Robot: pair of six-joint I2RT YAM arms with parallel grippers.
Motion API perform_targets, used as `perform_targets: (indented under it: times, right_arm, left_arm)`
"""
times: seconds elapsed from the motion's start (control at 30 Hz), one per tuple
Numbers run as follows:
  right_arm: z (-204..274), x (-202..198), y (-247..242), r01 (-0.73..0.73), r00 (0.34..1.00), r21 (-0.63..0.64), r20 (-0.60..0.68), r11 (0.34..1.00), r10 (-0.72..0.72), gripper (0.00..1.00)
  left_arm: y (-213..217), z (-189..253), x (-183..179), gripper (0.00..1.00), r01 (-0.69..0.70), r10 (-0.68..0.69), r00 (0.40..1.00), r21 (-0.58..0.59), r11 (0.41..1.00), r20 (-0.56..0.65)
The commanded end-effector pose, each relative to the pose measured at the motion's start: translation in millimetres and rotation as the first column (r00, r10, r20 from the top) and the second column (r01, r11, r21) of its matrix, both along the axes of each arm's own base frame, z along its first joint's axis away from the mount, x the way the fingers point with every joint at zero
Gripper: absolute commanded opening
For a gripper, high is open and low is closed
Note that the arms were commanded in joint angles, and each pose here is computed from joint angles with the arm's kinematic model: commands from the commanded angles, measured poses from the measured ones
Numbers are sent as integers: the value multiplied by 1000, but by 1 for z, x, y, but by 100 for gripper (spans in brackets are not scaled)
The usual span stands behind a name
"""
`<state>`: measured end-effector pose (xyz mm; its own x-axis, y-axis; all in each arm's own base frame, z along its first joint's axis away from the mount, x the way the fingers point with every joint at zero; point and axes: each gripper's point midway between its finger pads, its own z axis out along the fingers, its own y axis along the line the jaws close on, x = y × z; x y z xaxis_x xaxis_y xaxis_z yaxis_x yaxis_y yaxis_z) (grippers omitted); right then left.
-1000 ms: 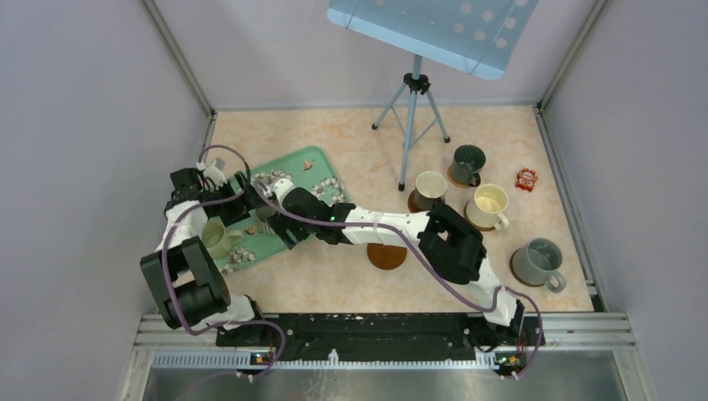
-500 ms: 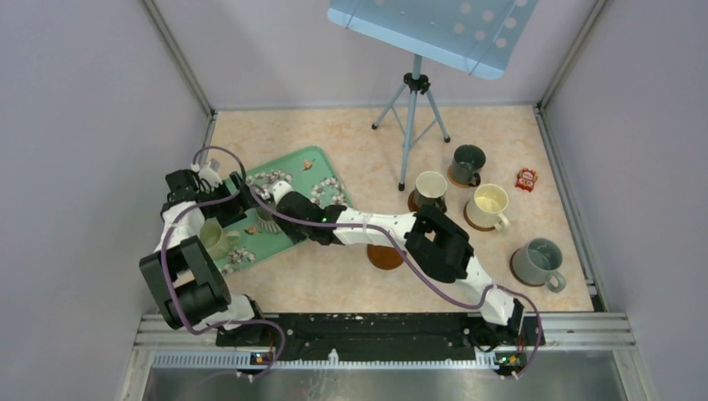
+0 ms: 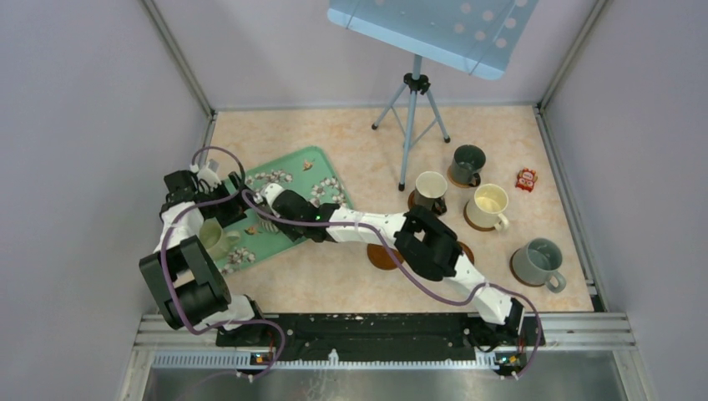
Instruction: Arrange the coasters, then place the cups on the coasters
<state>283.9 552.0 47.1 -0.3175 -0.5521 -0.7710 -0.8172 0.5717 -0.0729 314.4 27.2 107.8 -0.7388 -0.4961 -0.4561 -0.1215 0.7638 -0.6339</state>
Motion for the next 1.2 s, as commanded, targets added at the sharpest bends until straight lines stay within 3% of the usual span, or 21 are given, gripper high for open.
perform_targets:
  times: [0.0, 0.13, 0.17, 0.33, 0.63, 0.8, 1.1, 1.17]
  right_arm:
    - [19, 11, 13, -25, 998, 30, 53, 999, 23, 33]
    - [26, 16, 9, -20, 998, 26, 62, 999, 18, 3]
    - [29, 15, 7, -27, 998, 27, 55, 999, 25, 0]
    - [60, 14, -12, -99, 993, 24, 63, 995, 97, 0]
    - [131, -8, -66, -218, 971, 134, 125, 967, 202, 0]
    - [156, -15, -117, -194, 975, 141, 138, 971, 175, 0]
    - [129, -44, -258, -28, 1000, 146, 17, 989, 26, 0]
    - [106, -62, -291, -4, 1000, 93, -24, 996, 6, 0]
  left_arm:
    - [9, 7, 8, 99, -8, 8, 999, 22, 1000, 35]
    - [10, 8, 8, 99, -9, 8, 999, 25, 1000, 37]
    - [10, 9, 8, 99, -10, 9, 999, 26, 1000, 40]
    - [10, 14, 10, 99, -3, 2, 998, 29, 1000, 55]
    - [11, 38, 16, 99, 15, -24, 990, 70, 997, 140]
    - [16, 49, 18, 99, 13, -33, 985, 114, 993, 170]
    - [18, 61, 19, 99, 6, -30, 982, 134, 991, 184]
    - [18, 63, 20, 99, 5, -29, 982, 128, 992, 185]
